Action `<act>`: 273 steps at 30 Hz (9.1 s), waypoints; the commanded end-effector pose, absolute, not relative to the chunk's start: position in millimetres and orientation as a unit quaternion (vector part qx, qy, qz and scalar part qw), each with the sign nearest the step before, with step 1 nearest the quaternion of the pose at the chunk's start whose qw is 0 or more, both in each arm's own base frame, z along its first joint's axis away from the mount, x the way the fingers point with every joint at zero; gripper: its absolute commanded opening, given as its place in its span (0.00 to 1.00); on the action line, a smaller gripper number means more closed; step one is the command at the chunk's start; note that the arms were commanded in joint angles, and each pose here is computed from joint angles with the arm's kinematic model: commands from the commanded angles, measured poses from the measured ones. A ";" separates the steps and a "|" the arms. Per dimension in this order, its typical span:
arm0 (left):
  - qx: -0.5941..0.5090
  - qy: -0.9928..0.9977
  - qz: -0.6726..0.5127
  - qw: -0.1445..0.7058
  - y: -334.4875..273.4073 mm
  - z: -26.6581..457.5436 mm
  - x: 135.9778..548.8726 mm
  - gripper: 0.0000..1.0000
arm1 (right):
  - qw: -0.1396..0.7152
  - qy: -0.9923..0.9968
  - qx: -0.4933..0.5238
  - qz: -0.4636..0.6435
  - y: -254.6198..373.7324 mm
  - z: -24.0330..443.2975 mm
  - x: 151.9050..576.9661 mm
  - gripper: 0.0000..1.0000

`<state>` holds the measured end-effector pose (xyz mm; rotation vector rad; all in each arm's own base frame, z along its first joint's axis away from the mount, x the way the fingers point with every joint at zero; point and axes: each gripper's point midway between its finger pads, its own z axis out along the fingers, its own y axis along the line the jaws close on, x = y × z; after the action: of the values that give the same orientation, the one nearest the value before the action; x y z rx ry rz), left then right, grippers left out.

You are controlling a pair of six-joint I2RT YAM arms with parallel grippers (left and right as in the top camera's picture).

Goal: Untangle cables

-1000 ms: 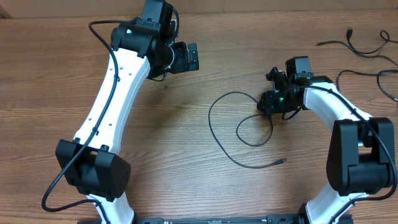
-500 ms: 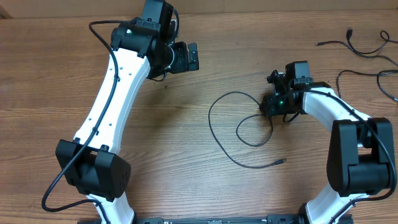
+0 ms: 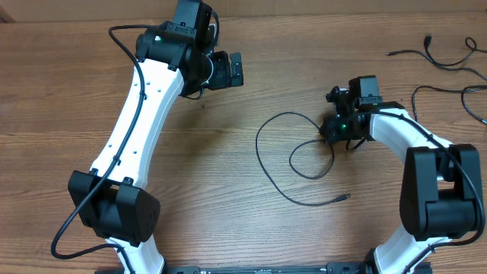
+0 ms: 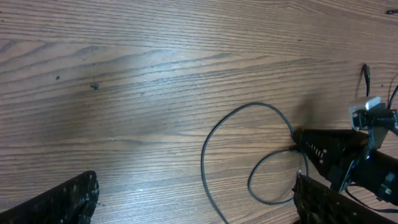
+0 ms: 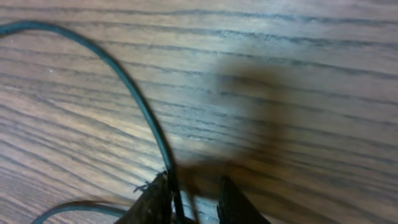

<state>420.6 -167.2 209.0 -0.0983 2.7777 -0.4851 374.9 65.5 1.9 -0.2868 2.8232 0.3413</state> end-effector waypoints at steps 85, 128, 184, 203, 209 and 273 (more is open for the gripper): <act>-0.031 0.972 -0.166 0.164 -165.6 209.4 423.3 1.00 | 0.273 0.875 0.261 0.303 -176.5 251.3 356.1 0.04; -0.031 0.972 -0.167 0.164 -165.4 209.4 423.3 1.00 | 0.562 0.734 0.368 0.098 -415.5 337.1 277.9 0.04; -0.031 0.972 -0.167 0.163 -165.4 209.3 423.2 1.00 | 0.157 0.954 0.161 0.201 -101.6 100.6 371.0 1.00; -0.031 0.972 -0.167 0.163 -165.4 209.3 423.2 1.00 | 0.119 0.957 0.164 0.207 -82.2 42.3 341.5 1.00; -0.031 0.972 -0.167 0.163 -165.4 209.3 423.2 1.00 | 0.117 0.957 0.165 0.208 -80.5 39.2 340.1 1.00; -0.031 0.972 -0.166 0.164 -165.4 209.4 423.4 1.00 | 0.091 0.940 0.325 -0.060 -205.1 15.5 295.8 1.00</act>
<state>420.6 -167.2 208.8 -0.0983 2.7781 -0.4850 300.6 -193.2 10.0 0.9637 2.8155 -0.1517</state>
